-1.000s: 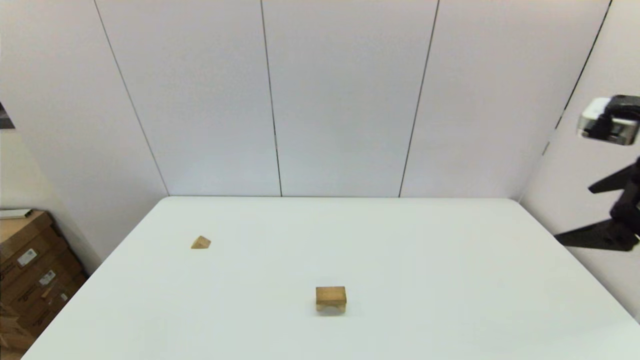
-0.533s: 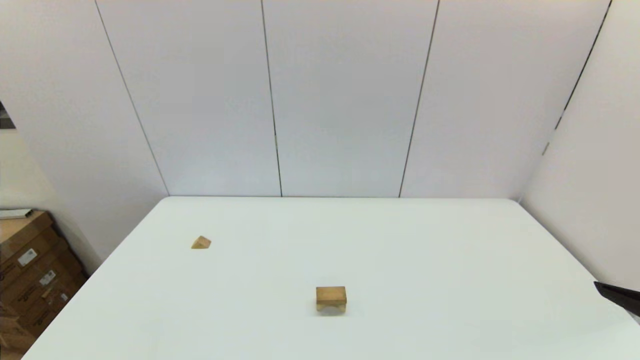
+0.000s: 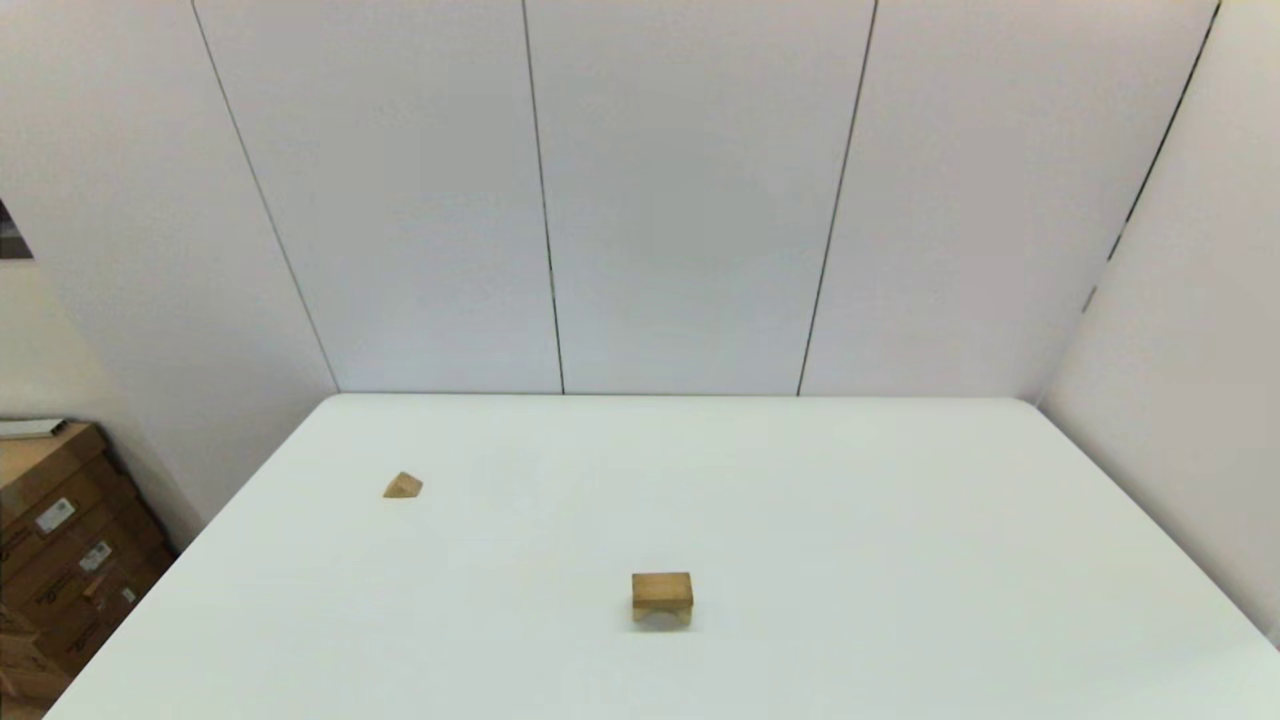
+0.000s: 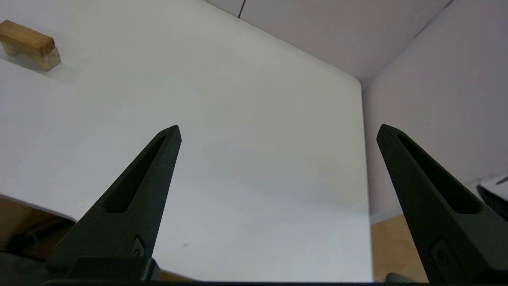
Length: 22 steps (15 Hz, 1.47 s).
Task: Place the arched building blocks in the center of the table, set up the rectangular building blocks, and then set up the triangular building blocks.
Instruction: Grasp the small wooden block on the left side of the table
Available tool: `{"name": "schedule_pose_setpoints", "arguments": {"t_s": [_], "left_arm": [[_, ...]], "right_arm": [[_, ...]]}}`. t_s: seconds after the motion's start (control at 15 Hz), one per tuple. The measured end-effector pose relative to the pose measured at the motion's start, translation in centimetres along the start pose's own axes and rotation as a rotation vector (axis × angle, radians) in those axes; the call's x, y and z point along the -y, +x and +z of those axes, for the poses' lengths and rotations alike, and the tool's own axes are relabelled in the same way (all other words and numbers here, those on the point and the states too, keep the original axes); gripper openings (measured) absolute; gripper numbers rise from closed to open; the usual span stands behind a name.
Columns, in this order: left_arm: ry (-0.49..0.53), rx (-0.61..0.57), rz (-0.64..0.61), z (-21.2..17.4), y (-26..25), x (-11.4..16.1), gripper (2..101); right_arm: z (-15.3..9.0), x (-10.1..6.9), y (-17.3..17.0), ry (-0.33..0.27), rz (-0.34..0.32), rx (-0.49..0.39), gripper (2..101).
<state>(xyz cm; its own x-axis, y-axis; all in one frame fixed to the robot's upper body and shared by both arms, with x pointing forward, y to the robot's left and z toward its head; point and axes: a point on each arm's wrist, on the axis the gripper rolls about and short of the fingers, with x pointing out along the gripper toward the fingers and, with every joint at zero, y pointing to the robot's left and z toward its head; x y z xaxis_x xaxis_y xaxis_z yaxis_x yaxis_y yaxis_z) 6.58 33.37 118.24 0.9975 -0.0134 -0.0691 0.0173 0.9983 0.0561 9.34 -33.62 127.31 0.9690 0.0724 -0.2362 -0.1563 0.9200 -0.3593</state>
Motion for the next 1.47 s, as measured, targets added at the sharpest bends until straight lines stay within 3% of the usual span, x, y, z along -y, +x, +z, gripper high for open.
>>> {"name": "schedule_pose_setpoints", "arguments": {"t_s": [0.4, 0.73, 1.0, 1.27, 1.47], "left_arm": [[0.000, 0.000, 0.000, 0.0, 0.0, 0.0, 97.8], [0.000, 0.000, 0.000, 0.0, 0.0, 0.0, 97.8], [0.000, 0.000, -0.001, 0.0, 0.0, 0.0, 97.8], [0.000, 0.000, 0.000, 0.0, 0.0, 0.0, 97.8], [0.000, 0.000, 0.000, 0.0, 0.0, 0.0, 97.8]], "right_arm": [[-5.1, -2.1, 0.2, 0.078, -0.090, 0.154, 97.3], [-7.3, -3.1, 0.0, 0.200, -0.117, 0.244, 97.3], [-8.6, -3.6, -0.1, 0.283, -0.086, 0.211, 97.3], [-8.7, -3.7, -0.2, 0.293, -0.088, 0.218, 97.3], [-8.7, -3.7, -0.2, 0.341, -0.089, 0.222, 97.4]]}}
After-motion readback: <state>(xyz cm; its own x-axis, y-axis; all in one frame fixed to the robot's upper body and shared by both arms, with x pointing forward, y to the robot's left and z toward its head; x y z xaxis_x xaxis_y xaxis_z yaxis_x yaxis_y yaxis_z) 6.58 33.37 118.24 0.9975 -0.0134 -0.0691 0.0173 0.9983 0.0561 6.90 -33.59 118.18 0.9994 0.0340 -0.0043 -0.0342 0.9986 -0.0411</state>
